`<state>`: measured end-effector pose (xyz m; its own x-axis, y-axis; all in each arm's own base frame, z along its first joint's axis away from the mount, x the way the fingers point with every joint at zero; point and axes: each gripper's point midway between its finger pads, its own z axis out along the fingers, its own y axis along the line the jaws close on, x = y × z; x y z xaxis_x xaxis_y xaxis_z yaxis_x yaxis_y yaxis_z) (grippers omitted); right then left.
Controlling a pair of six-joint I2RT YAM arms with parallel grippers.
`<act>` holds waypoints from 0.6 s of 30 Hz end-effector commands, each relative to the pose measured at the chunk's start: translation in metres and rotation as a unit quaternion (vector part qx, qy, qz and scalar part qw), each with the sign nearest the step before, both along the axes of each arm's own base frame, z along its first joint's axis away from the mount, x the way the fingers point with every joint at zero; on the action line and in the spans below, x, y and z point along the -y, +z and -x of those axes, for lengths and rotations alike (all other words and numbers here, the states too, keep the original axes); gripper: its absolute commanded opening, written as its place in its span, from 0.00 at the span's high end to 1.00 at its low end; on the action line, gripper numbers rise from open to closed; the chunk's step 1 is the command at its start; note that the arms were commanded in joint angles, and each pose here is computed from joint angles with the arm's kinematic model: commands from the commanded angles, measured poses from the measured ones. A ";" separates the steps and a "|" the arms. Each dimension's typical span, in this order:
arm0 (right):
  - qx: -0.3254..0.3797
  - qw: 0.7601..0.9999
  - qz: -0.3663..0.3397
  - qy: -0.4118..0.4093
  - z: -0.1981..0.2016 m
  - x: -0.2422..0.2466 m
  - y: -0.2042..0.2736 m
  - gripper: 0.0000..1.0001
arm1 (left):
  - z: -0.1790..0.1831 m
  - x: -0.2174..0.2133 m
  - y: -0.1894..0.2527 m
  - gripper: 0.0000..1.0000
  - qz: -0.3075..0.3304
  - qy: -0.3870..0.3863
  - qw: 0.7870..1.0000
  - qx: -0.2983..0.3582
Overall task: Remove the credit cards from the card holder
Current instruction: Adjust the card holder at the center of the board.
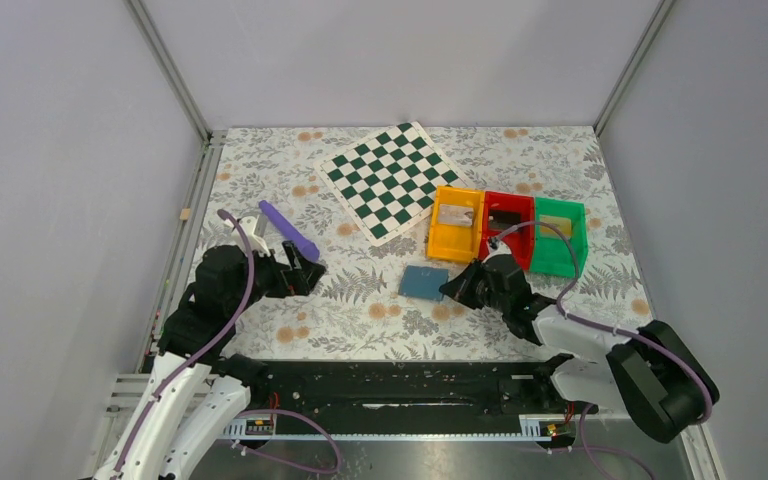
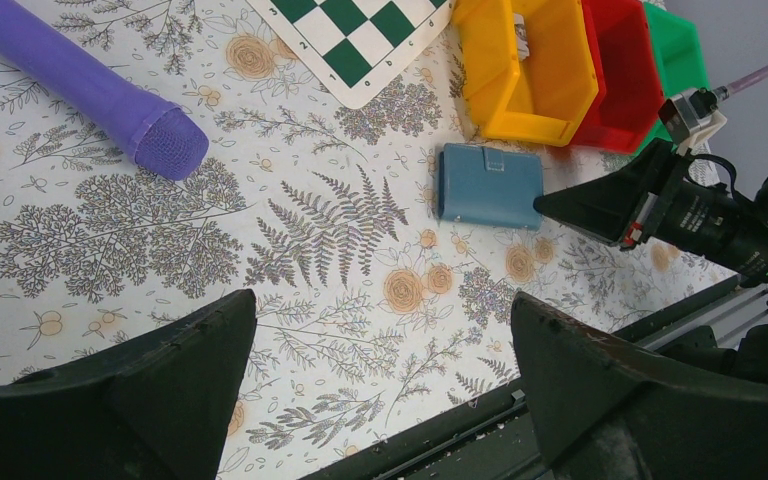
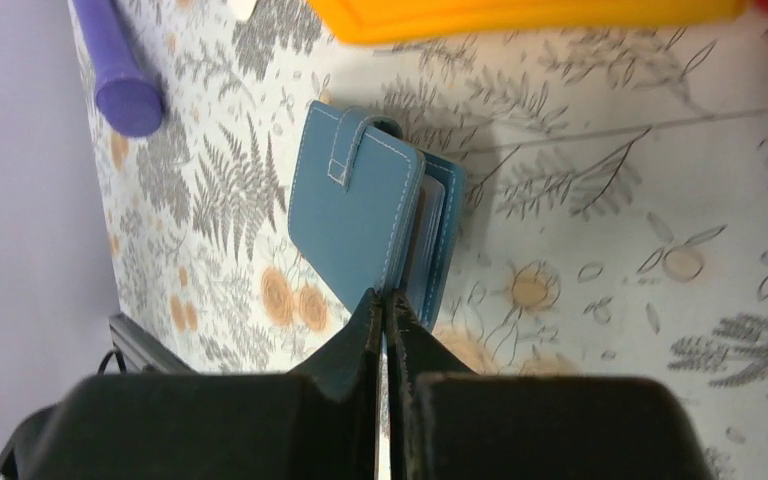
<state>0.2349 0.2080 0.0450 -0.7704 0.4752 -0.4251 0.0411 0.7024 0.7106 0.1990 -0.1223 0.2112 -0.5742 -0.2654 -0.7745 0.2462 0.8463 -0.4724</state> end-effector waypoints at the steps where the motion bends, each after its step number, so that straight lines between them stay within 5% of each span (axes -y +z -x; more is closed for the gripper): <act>1: -0.005 0.999 -0.010 0.051 0.027 -0.012 0.008 1.00 | -0.007 -0.003 0.018 0.03 0.003 0.013 1.000 0.025; 12: -0.030 0.994 -0.083 0.072 0.073 -0.064 0.026 1.00 | -0.007 0.001 0.005 0.03 -0.011 -0.001 1.000 -0.008; 18: -0.023 0.994 -0.074 0.078 0.085 -0.092 0.033 1.00 | 0.006 0.026 -0.016 0.08 0.039 -0.035 0.995 -0.091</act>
